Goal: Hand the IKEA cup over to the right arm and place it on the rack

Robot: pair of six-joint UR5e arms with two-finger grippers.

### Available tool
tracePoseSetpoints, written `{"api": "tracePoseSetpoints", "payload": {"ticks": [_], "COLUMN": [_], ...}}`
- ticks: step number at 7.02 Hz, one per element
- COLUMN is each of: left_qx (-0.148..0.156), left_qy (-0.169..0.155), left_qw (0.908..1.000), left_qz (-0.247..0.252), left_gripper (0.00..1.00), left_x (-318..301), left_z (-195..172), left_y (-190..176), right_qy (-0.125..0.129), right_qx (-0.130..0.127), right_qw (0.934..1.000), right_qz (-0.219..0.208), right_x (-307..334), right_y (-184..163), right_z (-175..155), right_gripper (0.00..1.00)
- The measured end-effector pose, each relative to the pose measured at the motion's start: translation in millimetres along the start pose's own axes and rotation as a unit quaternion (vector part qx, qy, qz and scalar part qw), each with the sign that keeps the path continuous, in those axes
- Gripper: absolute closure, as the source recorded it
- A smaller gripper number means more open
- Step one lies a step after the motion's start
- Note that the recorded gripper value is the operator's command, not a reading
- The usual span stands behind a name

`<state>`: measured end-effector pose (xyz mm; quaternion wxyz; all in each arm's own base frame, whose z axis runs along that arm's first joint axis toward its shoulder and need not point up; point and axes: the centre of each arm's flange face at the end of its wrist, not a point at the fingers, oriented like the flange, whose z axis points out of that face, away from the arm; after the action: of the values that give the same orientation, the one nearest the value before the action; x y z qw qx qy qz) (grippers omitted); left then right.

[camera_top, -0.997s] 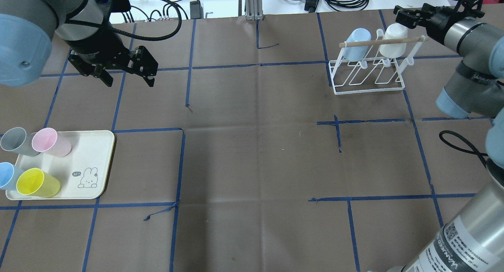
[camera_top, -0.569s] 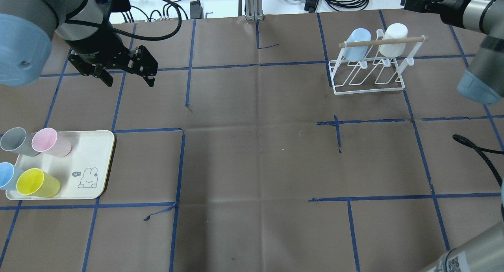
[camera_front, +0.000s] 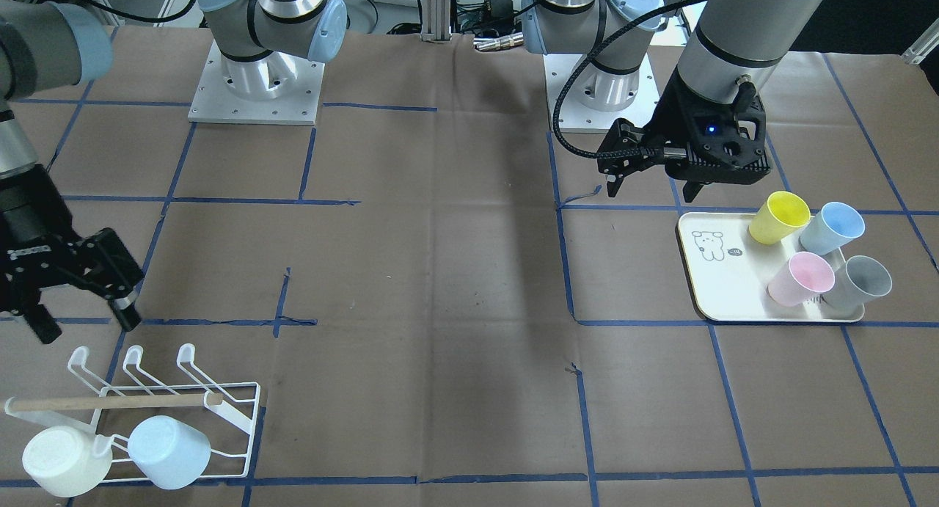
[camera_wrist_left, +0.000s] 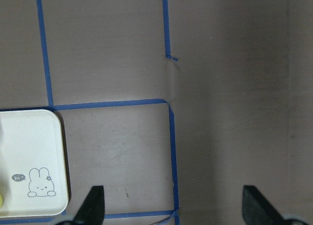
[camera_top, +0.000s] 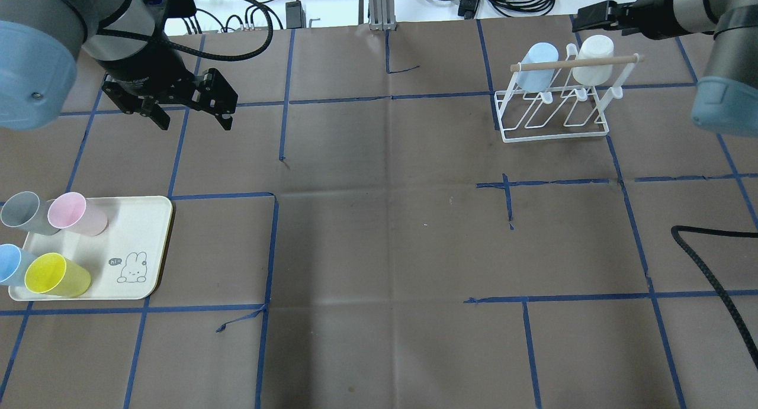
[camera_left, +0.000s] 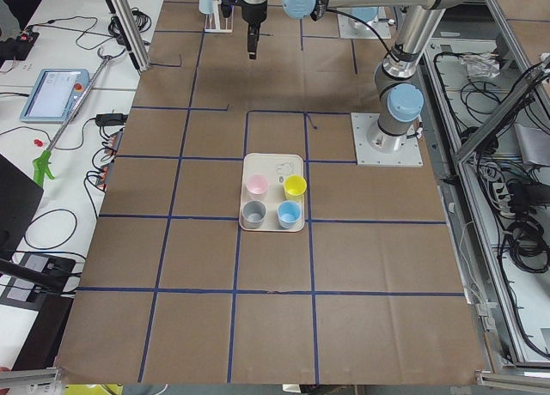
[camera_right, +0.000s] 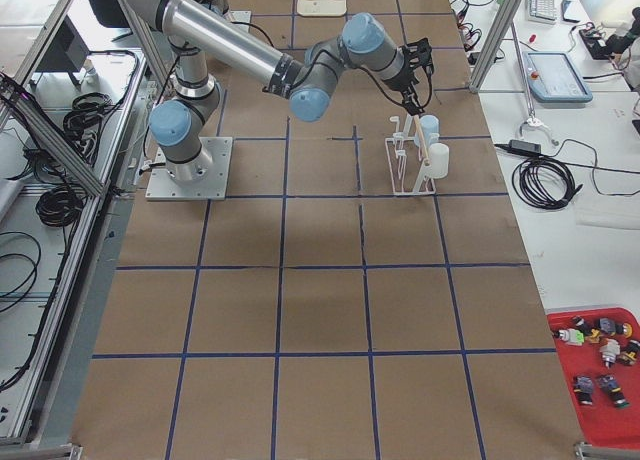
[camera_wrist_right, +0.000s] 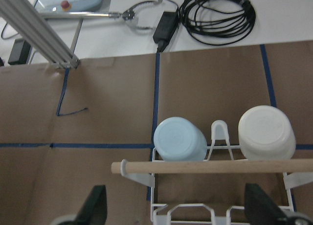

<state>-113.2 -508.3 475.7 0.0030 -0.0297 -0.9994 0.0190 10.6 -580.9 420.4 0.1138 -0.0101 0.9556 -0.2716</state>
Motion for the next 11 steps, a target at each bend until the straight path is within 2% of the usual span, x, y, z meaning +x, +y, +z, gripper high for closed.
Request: {"api": "tracePoseSetpoints", "payload": {"ticks": [1, 2, 3, 5, 7, 8, 10, 11], "left_qx": [0.0, 0.0, 0.0, 0.0, 0.0, 0.0, 0.0, 0.0], "left_qy": [0.0, 0.0, 0.0, 0.001, 0.0, 0.0, 0.0, 0.0], "left_qw": [1.0, 1.0, 1.0, 1.0, 1.0, 1.0, 1.0, 1.0], "left_qz": [0.0, 0.0, 0.0, 0.0, 0.0, 0.0, 0.0, 0.0], "left_gripper": [0.01, 0.01, 0.01, 0.01, 0.01, 0.01, 0.01, 0.01], "left_x": [0.0, 0.0, 0.0, 0.1, 0.0, 0.0, 0.0, 0.0], "left_z": [0.0, 0.0, 0.0, 0.0, 0.1, 0.4, 0.4, 0.4], "left_y": [0.0, 0.0, 0.0, 0.0, 0.0, 0.1, 0.1, 0.1], "right_qy": [0.001, 0.008, 0.015, 0.027, 0.091, 0.107, 0.11, 0.104], "right_qx": [-0.051, -0.103, -0.153, -0.244, -0.288, -0.299, -0.304, -0.305], "right_qw": [0.9987, 0.9945, 0.988, 0.9694, 0.9529, 0.9476, 0.9451, 0.9454], "right_qz": [-0.004, -0.012, -0.02, -0.007, -0.026, -0.036, -0.047, -0.051], "right_x": [-27.9, -55.0, -79.2, -104.4, -109.1, -120.5, -148.4, -157.4], "right_y": [4.7, 8.7, 15.4, 41.9, 69.1, 81.8, 95.5, 99.3], "right_z": [-7.3, -15.6, -24.5, -47.1, -56.6, -54.2, -50.7, -50.4], "right_gripper": [0.0, 0.0, 0.0, 0.0, 0.0, 0.0, 0.0, 0.0]}}
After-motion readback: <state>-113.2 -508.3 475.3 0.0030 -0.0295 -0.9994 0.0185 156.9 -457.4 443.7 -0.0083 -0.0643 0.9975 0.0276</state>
